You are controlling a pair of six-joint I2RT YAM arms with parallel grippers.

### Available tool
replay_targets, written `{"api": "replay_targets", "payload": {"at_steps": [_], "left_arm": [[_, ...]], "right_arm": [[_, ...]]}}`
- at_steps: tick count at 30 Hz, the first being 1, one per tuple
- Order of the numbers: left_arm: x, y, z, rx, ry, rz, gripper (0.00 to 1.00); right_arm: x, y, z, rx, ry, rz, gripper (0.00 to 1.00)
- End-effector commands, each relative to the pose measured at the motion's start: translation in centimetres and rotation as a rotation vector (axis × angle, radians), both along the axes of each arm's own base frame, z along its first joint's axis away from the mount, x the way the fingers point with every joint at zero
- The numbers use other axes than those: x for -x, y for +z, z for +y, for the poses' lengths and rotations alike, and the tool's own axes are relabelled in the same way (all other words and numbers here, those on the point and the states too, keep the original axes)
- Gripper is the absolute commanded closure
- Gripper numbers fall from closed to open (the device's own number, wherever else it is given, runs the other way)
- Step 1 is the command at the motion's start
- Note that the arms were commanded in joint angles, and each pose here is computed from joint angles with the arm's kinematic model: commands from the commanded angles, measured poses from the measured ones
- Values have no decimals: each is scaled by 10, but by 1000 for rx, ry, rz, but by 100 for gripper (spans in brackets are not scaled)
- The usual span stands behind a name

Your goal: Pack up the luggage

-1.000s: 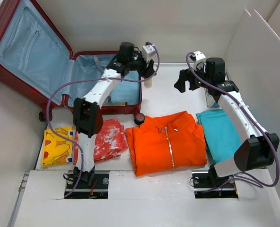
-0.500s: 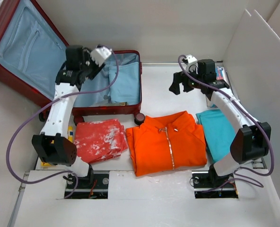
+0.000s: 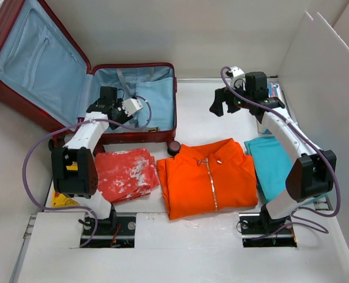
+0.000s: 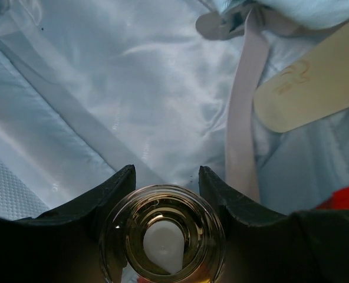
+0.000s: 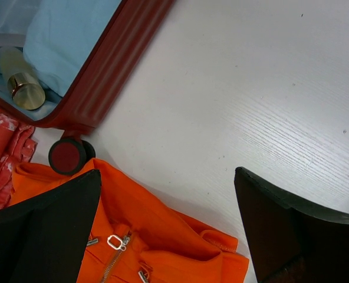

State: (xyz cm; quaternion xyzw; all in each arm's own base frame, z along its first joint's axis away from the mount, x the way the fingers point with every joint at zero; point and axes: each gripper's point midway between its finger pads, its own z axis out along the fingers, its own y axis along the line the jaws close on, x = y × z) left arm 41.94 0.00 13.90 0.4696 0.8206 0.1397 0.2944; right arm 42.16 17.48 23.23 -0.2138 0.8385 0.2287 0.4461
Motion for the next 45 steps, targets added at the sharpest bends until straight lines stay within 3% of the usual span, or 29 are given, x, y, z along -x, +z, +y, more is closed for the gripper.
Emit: {"api": "replay_targets", "payload": {"at_steps": [1, 7, 12, 16, 20, 26, 28, 30, 36, 39, 40, 43, 45], "left_arm": [[-9, -1, 17, -116, -24, -16, 100], [-2, -35, 7, -117, -182, 83, 100], [12, -56, -19, 22, -308, 211, 52], [33, -77, -30, 97, -388, 379, 32], [50, -82, -23, 114, -460, 454, 23], [36, -39, -29, 159, -571, 375, 21], [41, -22, -37, 290, -606, 376, 21], [28, 12, -54, 427, -613, 288, 21], [25, 37, -66, 483, -695, 183, 23], [15, 32, -64, 557, -596, 213, 26], [-11, 29, -62, 562, -548, 158, 28], [-44, 21, -49, 599, -304, 127, 29], [-68, 23, -35, 527, -251, -8, 29]], "right_arm": [[2, 24, 1, -2, 6, -69, 2], [2, 24, 1, -2, 6, -69, 2], [-2, 28, 0, 3, -3, -73, 2], [0, 27, -2, 8, -11, -73, 2], [0, 25, -3, 15, -19, -65, 2], [0, 27, -5, 19, -27, -68, 2], [0, 30, -5, 19, -27, -68, 2], [-2, 33, -5, 25, -22, -73, 2], [-1, 37, -4, 29, -10, -68, 2], [-5, 32, -3, 32, -10, -58, 2], [-7, 38, -2, 29, -10, -71, 2], [-13, 43, -7, 29, -60, -70, 2], [-19, 52, -19, 35, -131, -76, 2]]}}
